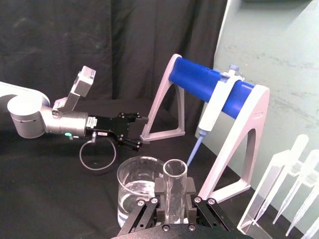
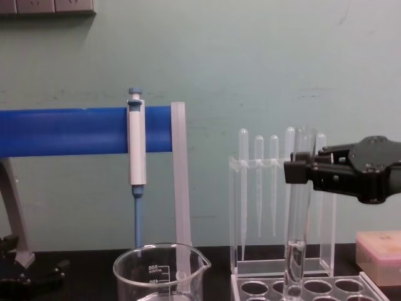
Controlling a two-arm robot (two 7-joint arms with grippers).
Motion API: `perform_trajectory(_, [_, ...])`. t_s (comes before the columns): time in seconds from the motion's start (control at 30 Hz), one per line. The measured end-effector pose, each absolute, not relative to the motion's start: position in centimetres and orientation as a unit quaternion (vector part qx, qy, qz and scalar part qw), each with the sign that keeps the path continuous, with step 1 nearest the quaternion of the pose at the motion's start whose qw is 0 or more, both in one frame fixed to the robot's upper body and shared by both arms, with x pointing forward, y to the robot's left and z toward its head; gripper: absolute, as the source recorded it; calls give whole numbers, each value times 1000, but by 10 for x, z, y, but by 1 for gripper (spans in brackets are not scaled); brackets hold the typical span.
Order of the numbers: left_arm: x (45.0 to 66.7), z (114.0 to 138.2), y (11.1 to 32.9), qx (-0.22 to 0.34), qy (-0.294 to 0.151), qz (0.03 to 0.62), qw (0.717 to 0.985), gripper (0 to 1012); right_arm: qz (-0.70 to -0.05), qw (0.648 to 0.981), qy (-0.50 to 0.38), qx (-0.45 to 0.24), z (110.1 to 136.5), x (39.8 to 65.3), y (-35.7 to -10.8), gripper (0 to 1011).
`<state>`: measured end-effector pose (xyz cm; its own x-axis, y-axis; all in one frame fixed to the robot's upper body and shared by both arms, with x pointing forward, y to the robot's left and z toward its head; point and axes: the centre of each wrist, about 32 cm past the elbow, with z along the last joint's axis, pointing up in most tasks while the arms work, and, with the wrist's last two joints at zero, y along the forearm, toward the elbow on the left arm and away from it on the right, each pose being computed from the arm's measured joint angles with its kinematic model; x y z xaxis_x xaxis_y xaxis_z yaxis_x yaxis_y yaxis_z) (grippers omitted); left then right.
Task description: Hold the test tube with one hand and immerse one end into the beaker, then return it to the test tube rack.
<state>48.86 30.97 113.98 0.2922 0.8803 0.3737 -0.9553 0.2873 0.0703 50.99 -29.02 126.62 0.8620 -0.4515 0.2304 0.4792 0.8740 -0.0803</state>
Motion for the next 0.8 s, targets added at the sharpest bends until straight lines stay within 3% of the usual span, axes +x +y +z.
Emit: perform_trajectory(0.8, [489,1140,310,142,-132,580,791,1000,-256,960,-88,-71,1236,514,-291,224])
